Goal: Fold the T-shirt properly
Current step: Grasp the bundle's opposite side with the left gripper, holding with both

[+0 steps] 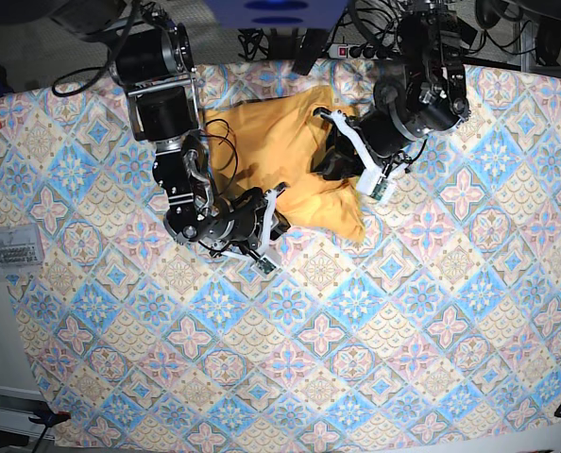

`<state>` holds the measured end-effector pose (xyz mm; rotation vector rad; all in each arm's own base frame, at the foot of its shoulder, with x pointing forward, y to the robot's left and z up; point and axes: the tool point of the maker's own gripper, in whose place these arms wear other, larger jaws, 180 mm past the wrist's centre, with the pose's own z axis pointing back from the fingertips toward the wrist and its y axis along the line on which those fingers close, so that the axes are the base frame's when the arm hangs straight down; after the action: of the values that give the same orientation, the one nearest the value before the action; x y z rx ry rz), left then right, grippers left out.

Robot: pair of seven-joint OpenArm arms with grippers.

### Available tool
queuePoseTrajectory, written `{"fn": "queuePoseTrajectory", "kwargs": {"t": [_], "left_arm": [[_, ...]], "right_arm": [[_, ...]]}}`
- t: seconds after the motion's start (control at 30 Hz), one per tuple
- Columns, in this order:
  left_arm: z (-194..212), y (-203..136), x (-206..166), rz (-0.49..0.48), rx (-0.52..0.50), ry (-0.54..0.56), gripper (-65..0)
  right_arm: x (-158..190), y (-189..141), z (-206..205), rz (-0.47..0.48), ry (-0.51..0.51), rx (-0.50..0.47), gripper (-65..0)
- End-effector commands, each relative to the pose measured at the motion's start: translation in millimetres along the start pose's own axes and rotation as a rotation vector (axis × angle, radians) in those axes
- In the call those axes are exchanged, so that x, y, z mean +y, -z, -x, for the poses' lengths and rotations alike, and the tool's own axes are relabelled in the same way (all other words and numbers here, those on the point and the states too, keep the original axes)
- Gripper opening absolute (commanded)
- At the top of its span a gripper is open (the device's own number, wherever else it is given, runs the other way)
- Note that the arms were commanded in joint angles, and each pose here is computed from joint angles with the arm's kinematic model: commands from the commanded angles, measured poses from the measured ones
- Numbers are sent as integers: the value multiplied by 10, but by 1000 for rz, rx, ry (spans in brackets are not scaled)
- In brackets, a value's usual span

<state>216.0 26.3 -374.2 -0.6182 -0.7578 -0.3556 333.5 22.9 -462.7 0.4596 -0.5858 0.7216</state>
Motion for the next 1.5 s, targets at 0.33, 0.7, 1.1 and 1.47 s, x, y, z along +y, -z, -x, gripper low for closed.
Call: {"fn": "queuePoseTrajectory", "kwargs": {"t": [0.33, 0.7, 1.1, 1.47], "left_arm": [[403, 246, -270, 113, 126, 9, -514], [799, 220, 258, -4, 305, 91, -514], [401, 55, 957, -169, 217, 52, -514], [50, 263, 1179, -182, 144, -8, -514]], "right_arm": [[-80, 5, 61, -2, 11, 13, -551], [-277, -78, 291, 29, 23, 61, -552], [-471, -373, 559, 104, -22, 86, -552], [-591, -729, 637, 196, -27, 77, -552]]}}
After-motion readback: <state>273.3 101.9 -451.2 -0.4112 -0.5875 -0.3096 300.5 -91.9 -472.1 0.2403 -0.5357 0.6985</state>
